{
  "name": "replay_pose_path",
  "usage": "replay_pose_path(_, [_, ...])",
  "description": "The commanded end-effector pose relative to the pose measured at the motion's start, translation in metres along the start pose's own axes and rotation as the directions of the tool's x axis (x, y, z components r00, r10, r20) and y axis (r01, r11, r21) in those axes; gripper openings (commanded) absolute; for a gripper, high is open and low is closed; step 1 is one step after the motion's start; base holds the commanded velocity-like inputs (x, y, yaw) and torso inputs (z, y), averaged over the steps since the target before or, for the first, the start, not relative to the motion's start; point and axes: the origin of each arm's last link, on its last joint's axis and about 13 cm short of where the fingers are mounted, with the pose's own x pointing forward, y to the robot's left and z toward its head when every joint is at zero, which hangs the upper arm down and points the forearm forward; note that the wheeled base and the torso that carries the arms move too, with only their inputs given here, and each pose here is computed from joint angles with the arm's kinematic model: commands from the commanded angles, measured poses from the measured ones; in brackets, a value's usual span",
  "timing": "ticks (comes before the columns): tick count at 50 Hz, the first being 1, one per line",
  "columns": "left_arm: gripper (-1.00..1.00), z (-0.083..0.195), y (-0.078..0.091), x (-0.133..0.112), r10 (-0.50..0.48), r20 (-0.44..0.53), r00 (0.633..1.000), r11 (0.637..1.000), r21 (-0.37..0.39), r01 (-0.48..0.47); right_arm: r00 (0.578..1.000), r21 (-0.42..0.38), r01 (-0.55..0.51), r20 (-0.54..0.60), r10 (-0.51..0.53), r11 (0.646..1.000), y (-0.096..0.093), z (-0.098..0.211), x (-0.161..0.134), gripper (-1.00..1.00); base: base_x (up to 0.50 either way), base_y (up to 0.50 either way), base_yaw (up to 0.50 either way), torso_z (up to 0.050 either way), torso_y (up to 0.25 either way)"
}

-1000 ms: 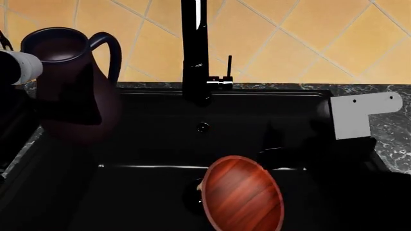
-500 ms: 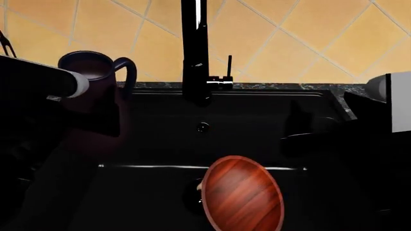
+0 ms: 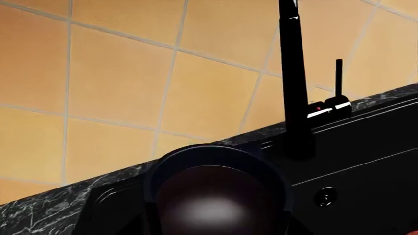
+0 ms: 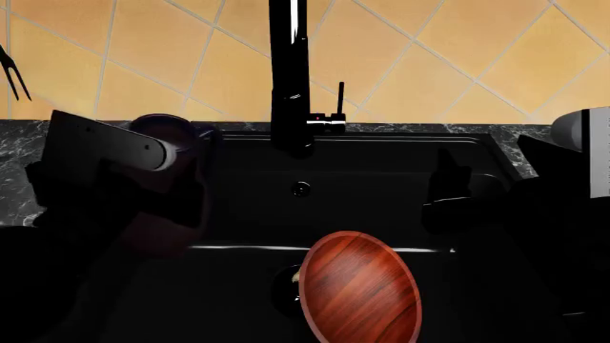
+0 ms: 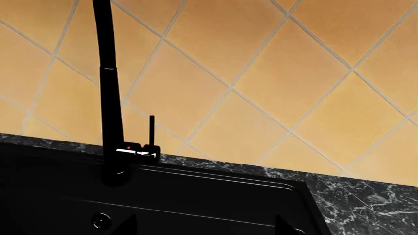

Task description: Pick the bowl and pitcher and place them in the sink. Then turn on the water.

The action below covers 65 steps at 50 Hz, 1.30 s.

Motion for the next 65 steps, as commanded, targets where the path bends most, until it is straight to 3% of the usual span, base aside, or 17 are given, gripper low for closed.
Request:
replay_pose_path(1, [-1.0, -0.006, 0.001, 0.005, 0.044, 0.009, 0.999, 0.999, -0.001, -0.044, 1.0, -0.003, 0.0, -0.003, -0.001, 1.0, 0.0, -0.001, 0.001, 1.0, 0.01, 0.2, 0.03, 0.0, 0.0])
replay_pose_path(65, [-1.0, -0.06, -0.017, 0.02, -0.028, -0.165, 0.986, 1.0, 0.0, 0.029, 1.0, -0.007, -0.011, -0.019, 0.011, 1.0, 0.003, -0.005, 0.006, 1.0, 0.01, 0.21, 0.03, 0.001, 0.002])
